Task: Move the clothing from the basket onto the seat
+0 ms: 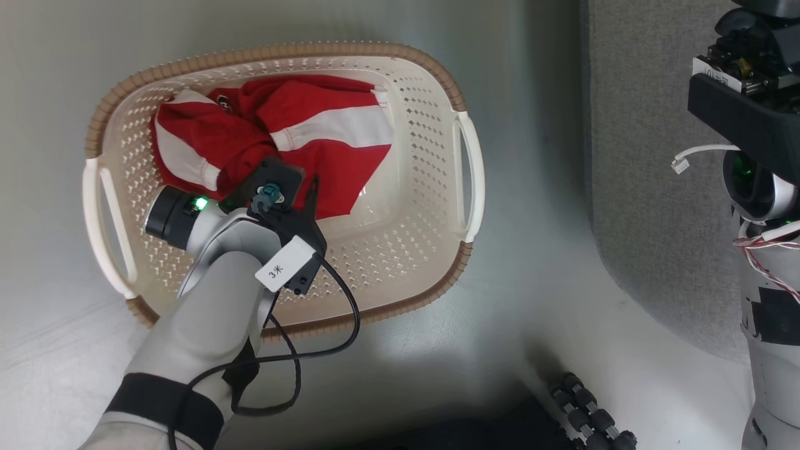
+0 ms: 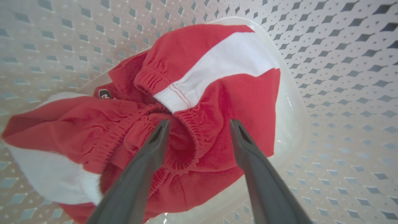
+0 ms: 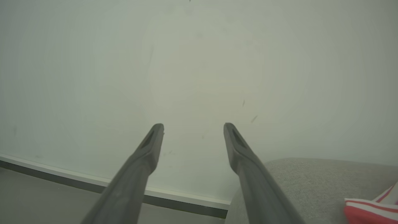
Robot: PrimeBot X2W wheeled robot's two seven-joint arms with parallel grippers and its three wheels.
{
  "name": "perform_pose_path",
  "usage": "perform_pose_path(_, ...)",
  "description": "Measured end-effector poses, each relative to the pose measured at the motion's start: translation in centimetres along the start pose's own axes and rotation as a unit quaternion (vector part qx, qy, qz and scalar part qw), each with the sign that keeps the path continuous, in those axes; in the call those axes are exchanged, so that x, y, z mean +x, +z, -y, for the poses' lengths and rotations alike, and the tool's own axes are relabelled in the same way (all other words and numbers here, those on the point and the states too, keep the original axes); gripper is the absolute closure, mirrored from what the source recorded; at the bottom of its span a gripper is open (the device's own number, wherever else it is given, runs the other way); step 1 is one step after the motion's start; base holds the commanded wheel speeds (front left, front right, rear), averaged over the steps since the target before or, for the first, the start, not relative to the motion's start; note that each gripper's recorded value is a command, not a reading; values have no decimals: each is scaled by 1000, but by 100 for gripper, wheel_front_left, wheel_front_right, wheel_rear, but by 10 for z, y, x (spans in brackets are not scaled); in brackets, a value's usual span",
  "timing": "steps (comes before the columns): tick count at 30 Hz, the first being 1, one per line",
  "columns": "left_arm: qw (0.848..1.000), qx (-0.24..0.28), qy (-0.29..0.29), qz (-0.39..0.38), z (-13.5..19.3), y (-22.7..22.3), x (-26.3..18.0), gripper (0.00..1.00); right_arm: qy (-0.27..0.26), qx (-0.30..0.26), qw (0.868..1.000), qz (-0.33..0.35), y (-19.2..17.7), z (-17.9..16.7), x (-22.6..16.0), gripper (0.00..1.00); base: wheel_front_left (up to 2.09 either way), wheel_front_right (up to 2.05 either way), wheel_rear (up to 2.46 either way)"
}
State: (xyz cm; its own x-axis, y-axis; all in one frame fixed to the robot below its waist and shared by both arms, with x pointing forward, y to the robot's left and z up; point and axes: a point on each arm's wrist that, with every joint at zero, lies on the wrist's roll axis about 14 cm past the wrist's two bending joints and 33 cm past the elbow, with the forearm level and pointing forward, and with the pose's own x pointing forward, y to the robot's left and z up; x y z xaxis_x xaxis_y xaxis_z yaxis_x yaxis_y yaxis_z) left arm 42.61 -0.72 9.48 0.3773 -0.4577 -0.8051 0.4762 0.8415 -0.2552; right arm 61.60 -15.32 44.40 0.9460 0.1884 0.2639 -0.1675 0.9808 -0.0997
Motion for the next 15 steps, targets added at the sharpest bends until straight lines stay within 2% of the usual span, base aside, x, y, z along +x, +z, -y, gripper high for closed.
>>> perform_pose_path(11,999,11,6,-38,0,-15,13,0,8,-12,1000,-3,-2,0,-3,0,0,0,0)
perform_pose_path(12,999,13,6,-39,0,-15,14,21,7,-14,1000,-4,-3,1,-3,0,0,0,0)
perform_pose_path(14,999,14,5,-42,1,-16,16,83,6,-15,1000,-6,-4,2,-4,0,0,0,0)
perform_pose_path(15,999,17,3,-43,1,-17,16,100,6,-16,1000,-7,-5,3,-4,0,0,0,0)
